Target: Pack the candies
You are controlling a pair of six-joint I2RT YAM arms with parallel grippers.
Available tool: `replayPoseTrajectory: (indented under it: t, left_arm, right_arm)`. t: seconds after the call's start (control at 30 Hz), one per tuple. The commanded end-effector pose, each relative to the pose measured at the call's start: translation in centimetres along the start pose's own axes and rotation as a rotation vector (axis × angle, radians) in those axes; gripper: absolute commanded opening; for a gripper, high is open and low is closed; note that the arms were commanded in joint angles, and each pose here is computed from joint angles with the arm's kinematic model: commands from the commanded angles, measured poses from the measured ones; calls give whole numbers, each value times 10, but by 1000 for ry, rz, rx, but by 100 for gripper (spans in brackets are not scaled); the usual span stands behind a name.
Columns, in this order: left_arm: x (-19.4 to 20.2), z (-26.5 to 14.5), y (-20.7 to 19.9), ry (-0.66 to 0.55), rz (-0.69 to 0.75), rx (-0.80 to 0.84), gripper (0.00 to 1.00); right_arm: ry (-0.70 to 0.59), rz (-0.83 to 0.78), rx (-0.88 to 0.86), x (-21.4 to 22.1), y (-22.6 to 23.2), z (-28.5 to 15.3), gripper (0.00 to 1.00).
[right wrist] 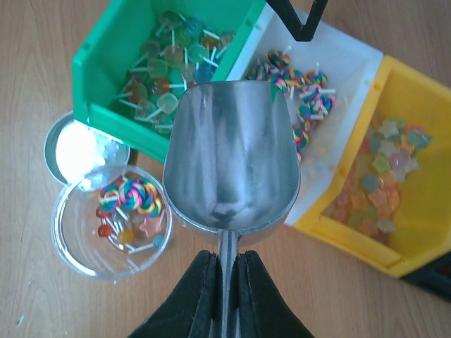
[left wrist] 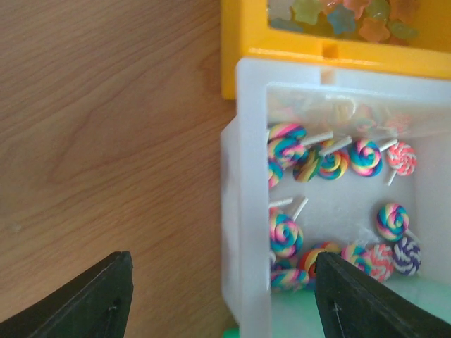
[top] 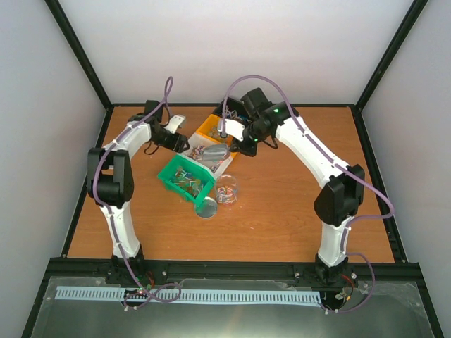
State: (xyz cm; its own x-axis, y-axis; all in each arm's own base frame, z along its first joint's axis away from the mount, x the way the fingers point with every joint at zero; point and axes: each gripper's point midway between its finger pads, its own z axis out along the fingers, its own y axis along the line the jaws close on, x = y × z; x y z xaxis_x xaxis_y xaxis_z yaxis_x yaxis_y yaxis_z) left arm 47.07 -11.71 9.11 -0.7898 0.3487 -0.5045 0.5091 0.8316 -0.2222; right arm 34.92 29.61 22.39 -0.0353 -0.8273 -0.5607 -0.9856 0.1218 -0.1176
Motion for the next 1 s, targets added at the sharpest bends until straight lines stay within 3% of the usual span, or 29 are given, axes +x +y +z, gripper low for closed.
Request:
replayPoseTrajectory:
  t: [0.0, 0.17, 0.4, 0.6, 0.8, 0.97]
  left_arm:
    - [5, -33, 2, -22, 19, -42, 73]
    - [26, -44, -8, -16, 57, -52, 73]
    - [48, -44, -7, 1, -21, -87, 72]
    - [59, -45, -7, -31, -83, -114, 71]
    - [67, -43, -8, -49, -113, -125, 70]
    - [70, -38, -1, -43, -128, -153, 69]
  right_arm:
    - [-41, -12, -78, -26, 19, 5, 3]
    - [-30, -6, -150, -34, 40, 17, 3]
    - [31, 18, -206, -44, 61, 37, 3]
    - [126, 194, -191, -43, 58, 51, 3]
    - [201, 195, -150, -40, 82, 71, 3]
    - [239, 219, -27, -40, 65, 74, 3]
